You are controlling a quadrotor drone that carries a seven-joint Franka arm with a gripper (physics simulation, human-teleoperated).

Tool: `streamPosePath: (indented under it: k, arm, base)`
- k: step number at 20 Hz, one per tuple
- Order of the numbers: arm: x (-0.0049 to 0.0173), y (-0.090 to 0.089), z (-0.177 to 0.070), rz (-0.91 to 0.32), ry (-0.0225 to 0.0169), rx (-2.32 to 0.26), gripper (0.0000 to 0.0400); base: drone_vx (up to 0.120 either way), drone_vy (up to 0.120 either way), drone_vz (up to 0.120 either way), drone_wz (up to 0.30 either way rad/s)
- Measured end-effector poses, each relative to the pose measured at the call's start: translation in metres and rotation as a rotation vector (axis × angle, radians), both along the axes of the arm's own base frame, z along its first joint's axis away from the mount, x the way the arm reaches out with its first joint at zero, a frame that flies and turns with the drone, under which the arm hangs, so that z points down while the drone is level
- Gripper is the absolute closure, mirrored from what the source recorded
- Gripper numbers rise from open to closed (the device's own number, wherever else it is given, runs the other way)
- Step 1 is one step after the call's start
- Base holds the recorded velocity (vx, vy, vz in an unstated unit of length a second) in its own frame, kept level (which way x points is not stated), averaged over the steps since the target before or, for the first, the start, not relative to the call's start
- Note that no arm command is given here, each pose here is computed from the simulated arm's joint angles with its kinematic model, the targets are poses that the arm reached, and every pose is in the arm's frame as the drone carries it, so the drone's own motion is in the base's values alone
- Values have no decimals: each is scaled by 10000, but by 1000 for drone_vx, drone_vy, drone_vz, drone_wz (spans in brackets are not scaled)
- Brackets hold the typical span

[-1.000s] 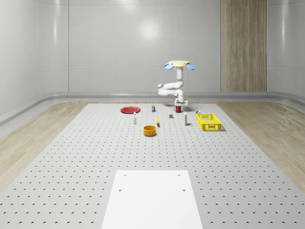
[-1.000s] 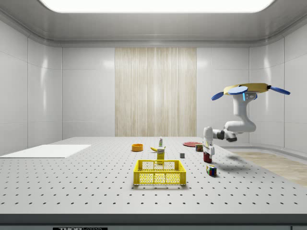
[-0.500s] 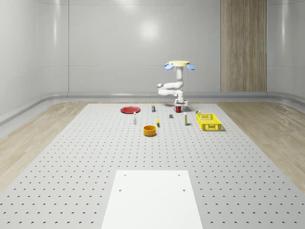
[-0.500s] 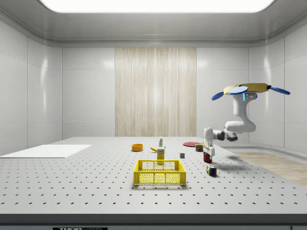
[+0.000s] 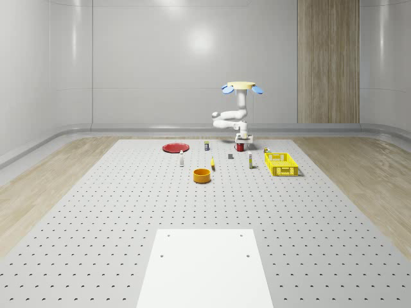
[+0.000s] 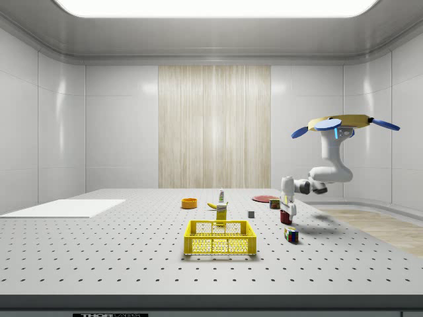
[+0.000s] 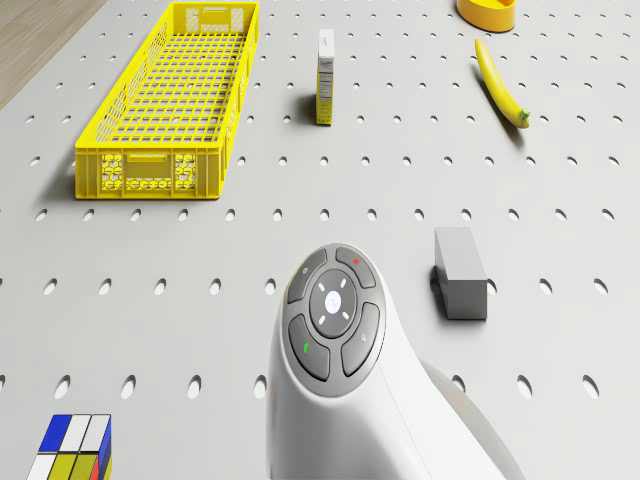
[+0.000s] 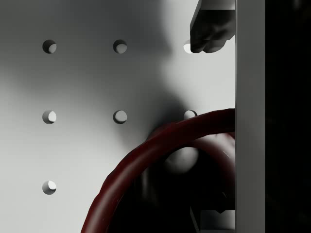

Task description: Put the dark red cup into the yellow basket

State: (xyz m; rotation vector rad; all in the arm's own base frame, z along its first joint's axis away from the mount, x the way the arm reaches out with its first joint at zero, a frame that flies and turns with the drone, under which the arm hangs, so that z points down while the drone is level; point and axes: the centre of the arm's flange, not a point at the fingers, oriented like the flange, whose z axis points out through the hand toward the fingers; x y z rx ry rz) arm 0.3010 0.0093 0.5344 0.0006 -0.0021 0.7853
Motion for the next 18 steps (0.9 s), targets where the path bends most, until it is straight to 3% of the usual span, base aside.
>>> streamPosePath:
  k: [9, 13, 15, 18]
  arm:
    - [15, 15, 3, 0, 0, 0, 0]
    - [17, 22, 3, 1, 0, 0, 180]
    - [17, 24, 3, 1, 0, 0, 227]
    - [17, 26, 3, 1, 0, 1, 266]
  base:
    - [0, 0, 0, 0]
    - [0, 0, 0, 0]
    - [0, 0, 0, 0]
    - [0, 0, 0, 0]
